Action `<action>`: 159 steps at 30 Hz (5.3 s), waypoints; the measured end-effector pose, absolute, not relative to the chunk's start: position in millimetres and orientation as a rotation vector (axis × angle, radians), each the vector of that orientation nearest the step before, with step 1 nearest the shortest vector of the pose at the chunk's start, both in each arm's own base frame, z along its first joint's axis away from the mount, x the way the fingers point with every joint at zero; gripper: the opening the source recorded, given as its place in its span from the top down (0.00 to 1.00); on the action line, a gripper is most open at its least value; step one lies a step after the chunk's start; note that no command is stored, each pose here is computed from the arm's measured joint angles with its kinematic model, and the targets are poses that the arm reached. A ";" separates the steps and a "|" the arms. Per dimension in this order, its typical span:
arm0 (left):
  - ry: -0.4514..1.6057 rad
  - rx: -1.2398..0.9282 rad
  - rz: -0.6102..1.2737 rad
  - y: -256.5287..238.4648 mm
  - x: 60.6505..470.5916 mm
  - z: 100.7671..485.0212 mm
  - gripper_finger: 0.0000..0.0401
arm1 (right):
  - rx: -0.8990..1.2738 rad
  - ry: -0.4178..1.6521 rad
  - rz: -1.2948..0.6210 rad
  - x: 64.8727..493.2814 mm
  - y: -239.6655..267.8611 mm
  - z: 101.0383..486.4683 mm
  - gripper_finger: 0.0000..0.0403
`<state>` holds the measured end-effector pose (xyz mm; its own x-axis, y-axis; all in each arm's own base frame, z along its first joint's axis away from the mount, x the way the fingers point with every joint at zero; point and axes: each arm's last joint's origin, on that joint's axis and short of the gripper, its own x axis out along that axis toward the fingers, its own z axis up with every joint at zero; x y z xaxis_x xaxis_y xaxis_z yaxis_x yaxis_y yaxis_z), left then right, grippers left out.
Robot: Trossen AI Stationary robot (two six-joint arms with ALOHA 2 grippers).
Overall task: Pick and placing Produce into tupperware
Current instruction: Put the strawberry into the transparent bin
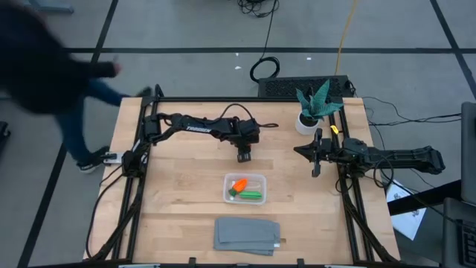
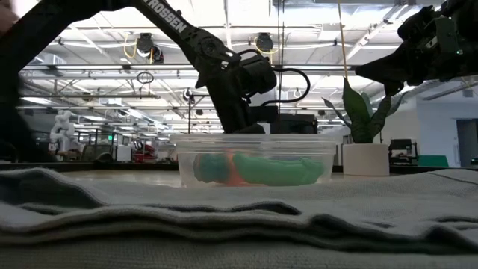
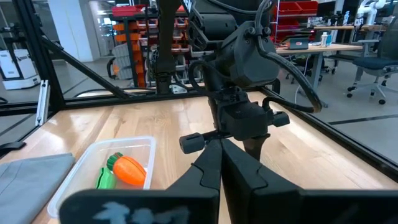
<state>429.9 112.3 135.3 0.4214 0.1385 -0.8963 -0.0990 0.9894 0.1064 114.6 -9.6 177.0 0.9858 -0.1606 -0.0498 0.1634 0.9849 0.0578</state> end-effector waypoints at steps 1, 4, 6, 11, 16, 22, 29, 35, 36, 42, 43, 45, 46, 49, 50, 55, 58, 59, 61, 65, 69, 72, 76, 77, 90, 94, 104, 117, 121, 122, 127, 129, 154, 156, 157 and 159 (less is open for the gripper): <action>1.126 0.041 0.148 112.4 429.9 135.3 0.61 | 0.062 0.045 -0.163 114.6 -9.6 177.0 1.00; 1.131 0.050 0.146 112.4 428.9 137.2 0.59 | 0.062 0.045 -0.163 114.6 -9.6 177.0 1.00; 1.132 0.056 0.147 112.6 427.7 140.2 0.59 | 0.062 0.044 -0.163 114.6 -9.6 177.1 1.00; 1.111 0.084 0.182 113.3 421.7 162.9 0.58 | 0.062 0.043 -0.163 114.6 -9.6 177.1 1.00; 1.073 0.084 0.178 110.6 414.7 190.0 0.58 | 0.061 0.043 -0.163 114.7 -9.6 177.2 1.00; 1.019 0.089 0.183 107.5 402.8 224.5 0.58 | 0.062 0.040 -0.163 114.8 -9.7 177.5 1.00; 0.971 0.091 0.190 105.3 390.6 252.6 0.58 | 0.062 0.039 -0.163 114.8 -9.6 177.6 1.00; 0.974 0.083 0.182 103.6 388.4 255.4 0.58 | 0.062 0.039 -0.163 114.8 -9.6 177.6 1.00; 0.980 0.082 0.180 103.2 388.0 255.0 0.58 | 0.062 0.039 -0.163 114.8 -9.6 177.6 1.00; 0.991 0.080 0.175 102.2 387.3 254.4 0.58 | 0.062 0.039 -0.163 114.8 -9.6 177.6 1.00; 0.991 0.080 0.175 102.1 387.3 254.4 0.58 | 0.062 0.039 -0.163 114.8 -9.6 177.6 1.00; 0.991 0.081 0.174 101.8 387.4 254.4 0.58 | 0.061 0.039 -0.163 114.8 -9.6 177.6 1.00; 0.991 0.081 0.174 101.8 387.4 254.4 0.58 | 0.059 0.039 -0.163 114.8 -9.6 177.6 1.00; 0.991 0.081 0.173 101.4 387.5 254.4 0.58 | 0.058 0.040 -0.163 114.8 -9.6 177.5 1.00; 0.991 0.081 0.173 101.2 387.6 254.5 0.58 | 0.058 0.040 -0.163 114.8 -9.6 177.6 1.00; 0.983 0.064 0.134 98.0 388.5 254.5 0.58 | 0.058 0.040 -0.163 114.8 -9.6 177.5 1.00; 0.981 0.061 0.120 92.6 389.8 254.5 0.58 | 0.058 0.040 -0.163 114.8 -9.6 177.5 1.00; 0.981 0.061 0.115 90.2 390.4 254.5 0.58 | 0.058 0.040 -0.163 114.8 -9.6 177.5 1.00; 0.980 0.061 0.106 84.9 391.6 254.5 0.58 | 0.058 0.040 -0.163 114.8 -9.6 177.5 1.00; 0.978 0.075 0.079 73.3 393.9 254.5 0.58 | 0.058 0.040 -0.163 114.8 -9.6 177.5 1.00; 0.975 0.075 0.052 61.6 396.0 254.6 0.58 | 0.058 0.040 -0.163 114.8 -9.6 177.5 1.00; 0.967 0.050 0.002 51.9 397.4 254.7 0.58 | 0.058 0.040 -0.163 114.8 -9.6 177.5 1.00; 0.962 0.047 -0.068 34.8 399.2 254.8 0.58 | 0.058 0.040 -0.163 114.8 -9.6 177.5 1.00; 0.961 0.052 -0.080 30.1 399.6 254.8 0.58 | 0.058 0.040 -0.163 114.8 -9.6 177.5 1.00; 0.911 0.122 -0.194 -21.6 404.0 257.1 0.58 | 0.058 0.039 -0.163 114.8 -9.6 177.6 1.00; 0.897 0.134 -0.215 -31.5 404.4 257.8 0.58 | 0.058 0.039 -0.163 114.8 -9.6 177.6 1.00; 0.884 0.173 -0.251 -46.3 403.7 258.3 0.58 | 0.058 0.039 -0.163 114.8 -9.6 177.6 1.00; 0.922 0.201 -0.277 -49.2 433.0 200.6 0.58 | 0.057 0.044 -0.163 114.7 -9.6 177.3 1.00; 0.944 0.204 -0.292 -48.7 436.4 188.1 0.58 | 0.048 0.046 -0.163 114.7 -9.6 177.1 1.00; 0.945 0.205 -0.305 -48.3 437.3 185.7 0.58 | 0.046 0.047 -0.163 114.7 -9.6 177.0 1.00; 0.956 0.203 -0.339 -49.1 438.7 178.2 0.58 | 0.046 0.048 -0.163 114.8 -9.6 177.0 1.00; 0.963 0.204 -0.340 -48.9 439.5 174.7 0.58 | 0.046 0.048 -0.163 114.8 -9.7 176.9 1.00; 0.997 0.311 -0.389 -41.9 445.5 145.8 0.58 | 0.039 0.053 -0.162 115.0 -9.6 176.5 1.00; 0.994 0.313 -0.390 -42.4 445.7 146.0 0.58 | 0.039 0.053 -0.162 115.0 -9.6 176.5 1.00; 0.993 0.313 -0.390 -42.8 445.7 146.0 0.58 | 0.039 0.053 -0.162 115.0 -9.6 176.5 1.00; 0.993 0.313 -0.391 -42.9 445.7 146.0 0.58 | 0.039 0.053 -0.163 115.0 -9.7 176.5 1.00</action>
